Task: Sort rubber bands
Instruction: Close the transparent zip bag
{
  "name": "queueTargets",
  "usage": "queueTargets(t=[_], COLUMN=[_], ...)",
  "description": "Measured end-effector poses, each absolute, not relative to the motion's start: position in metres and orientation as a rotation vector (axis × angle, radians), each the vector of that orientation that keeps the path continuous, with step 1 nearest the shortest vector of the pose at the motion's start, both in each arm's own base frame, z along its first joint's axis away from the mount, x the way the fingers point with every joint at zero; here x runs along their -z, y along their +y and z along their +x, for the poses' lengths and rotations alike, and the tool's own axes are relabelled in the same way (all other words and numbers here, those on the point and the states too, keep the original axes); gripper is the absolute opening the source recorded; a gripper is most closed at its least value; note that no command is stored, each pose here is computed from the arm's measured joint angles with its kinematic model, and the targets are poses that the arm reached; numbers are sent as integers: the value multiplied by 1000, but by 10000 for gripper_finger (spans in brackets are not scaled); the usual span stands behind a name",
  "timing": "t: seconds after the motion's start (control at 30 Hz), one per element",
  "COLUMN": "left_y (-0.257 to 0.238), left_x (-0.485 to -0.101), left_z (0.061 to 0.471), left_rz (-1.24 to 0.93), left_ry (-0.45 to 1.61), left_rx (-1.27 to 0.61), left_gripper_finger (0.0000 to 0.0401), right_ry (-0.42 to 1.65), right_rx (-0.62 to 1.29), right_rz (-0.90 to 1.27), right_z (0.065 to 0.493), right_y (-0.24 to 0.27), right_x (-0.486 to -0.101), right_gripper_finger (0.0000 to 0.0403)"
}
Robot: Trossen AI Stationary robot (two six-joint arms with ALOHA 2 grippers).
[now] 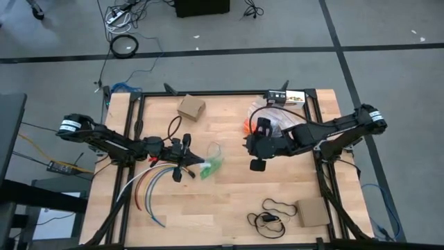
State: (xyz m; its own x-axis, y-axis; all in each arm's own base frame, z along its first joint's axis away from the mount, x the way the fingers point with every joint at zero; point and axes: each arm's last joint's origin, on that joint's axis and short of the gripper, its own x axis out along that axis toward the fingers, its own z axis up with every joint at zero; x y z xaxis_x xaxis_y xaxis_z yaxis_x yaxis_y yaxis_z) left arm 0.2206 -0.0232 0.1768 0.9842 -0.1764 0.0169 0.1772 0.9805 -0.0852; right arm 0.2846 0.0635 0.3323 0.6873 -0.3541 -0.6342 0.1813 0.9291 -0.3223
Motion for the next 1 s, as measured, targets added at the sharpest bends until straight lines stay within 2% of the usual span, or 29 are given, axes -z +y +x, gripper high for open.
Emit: queueTargets(t=[0.33,1.0], left_y=[-23,-26], left_x=[-179,-189], left_z=[221,226], left_rz=[-109,-102], left_ry=[-27,-71], left_rx=[189,260], left_gripper_finger=[0,0], right_ry=[592,322], right_rx=[198,184], right_rz=[-128,-23], right_z=[297,310], right_y=[70,74], right_x=[-344,-368], right_gripper_finger=[92,91])
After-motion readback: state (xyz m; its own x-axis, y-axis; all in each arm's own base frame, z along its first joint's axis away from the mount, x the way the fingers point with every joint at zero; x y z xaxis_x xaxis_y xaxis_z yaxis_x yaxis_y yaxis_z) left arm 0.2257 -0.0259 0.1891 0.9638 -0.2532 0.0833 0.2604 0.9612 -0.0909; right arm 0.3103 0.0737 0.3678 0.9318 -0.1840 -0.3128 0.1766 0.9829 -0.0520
